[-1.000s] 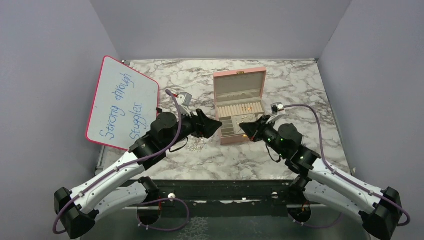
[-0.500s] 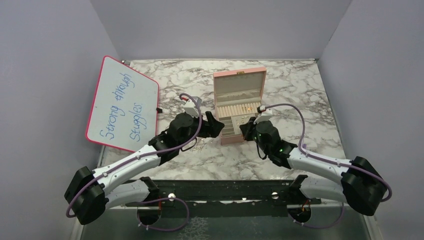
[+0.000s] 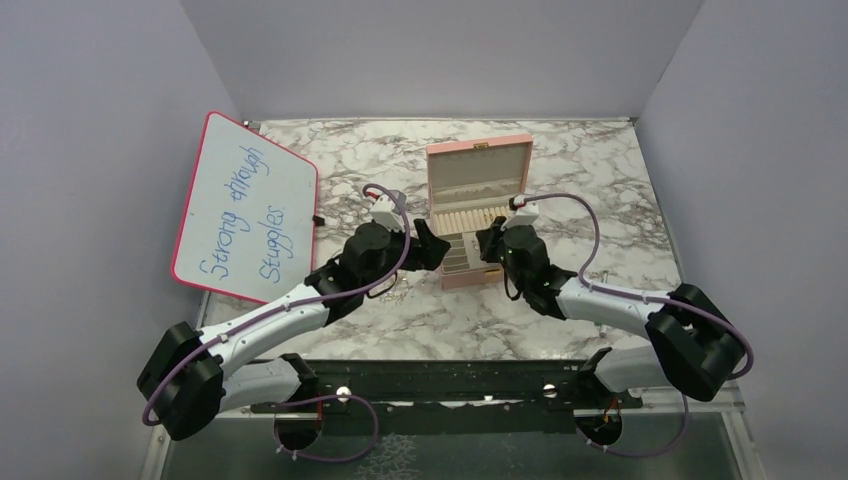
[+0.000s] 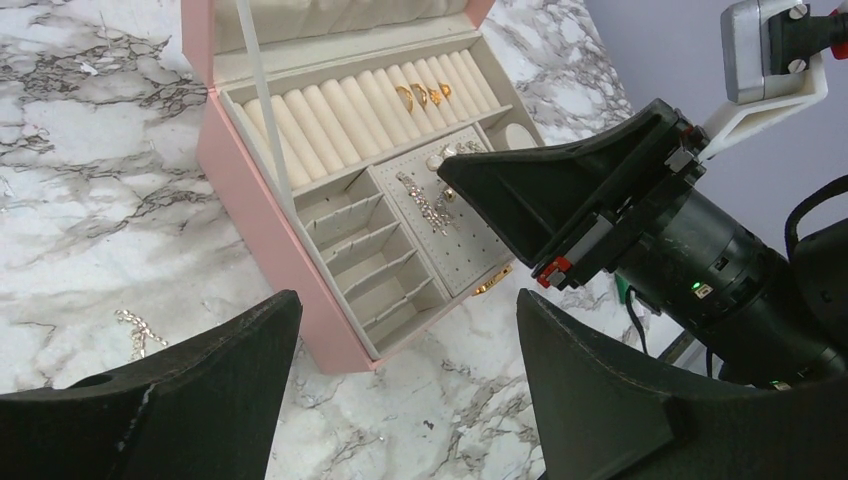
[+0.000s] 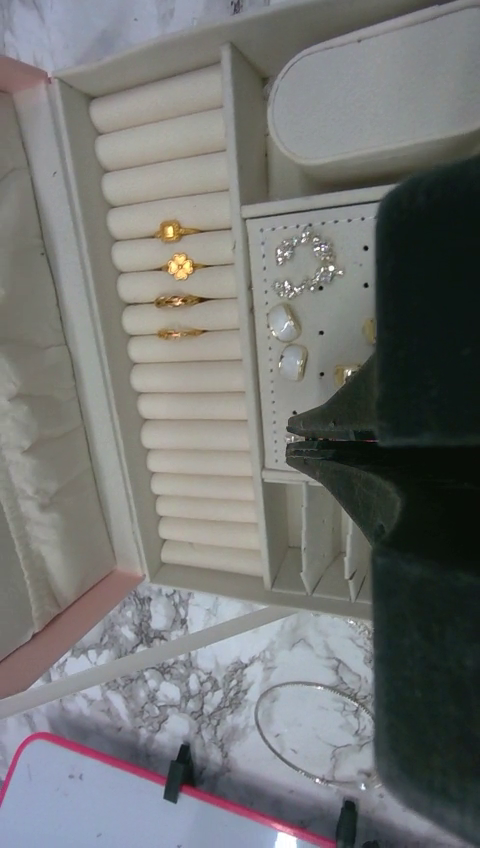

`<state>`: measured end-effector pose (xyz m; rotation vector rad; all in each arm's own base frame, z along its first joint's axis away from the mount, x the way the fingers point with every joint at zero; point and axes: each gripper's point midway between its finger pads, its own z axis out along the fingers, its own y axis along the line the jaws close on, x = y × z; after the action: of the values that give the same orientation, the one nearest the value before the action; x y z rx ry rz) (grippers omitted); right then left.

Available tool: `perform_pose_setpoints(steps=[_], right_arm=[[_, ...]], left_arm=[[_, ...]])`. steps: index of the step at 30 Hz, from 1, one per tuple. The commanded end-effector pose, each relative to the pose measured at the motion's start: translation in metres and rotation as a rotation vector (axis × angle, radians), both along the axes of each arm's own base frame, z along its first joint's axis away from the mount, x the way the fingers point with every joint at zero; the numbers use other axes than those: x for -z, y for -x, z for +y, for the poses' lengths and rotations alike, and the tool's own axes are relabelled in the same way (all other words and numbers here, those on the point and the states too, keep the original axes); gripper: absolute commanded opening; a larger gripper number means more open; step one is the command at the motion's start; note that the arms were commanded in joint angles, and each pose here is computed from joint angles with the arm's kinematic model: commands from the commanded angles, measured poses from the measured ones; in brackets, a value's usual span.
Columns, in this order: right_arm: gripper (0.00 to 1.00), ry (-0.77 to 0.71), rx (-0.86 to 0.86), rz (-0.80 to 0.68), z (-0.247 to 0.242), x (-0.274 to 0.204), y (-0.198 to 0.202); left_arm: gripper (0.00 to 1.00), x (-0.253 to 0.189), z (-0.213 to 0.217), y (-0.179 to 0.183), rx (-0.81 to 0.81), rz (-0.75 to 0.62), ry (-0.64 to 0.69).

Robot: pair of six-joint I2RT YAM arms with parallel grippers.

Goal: Organize the mixed jewelry
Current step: Place the jewelry in the jewelry box.

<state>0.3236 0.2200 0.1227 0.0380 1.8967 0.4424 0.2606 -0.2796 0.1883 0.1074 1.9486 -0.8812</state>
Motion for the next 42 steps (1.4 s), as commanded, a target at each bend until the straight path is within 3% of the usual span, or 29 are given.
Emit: perform_pose_setpoints(steps=[1,42], right_arm=[[0.01,-0.038,0.014,-0.05,0.006,-0.017,-0.018],[0.01,-0.033,-0.049,0.075,0.006,0.011,-0.026]], left_arm=[[0.8,-0.017,0.0,-0.01,-0.016,-0.049,0.031],[0.8,-0.01,0.007,-0.017,-0.024,-0.018,0.042]])
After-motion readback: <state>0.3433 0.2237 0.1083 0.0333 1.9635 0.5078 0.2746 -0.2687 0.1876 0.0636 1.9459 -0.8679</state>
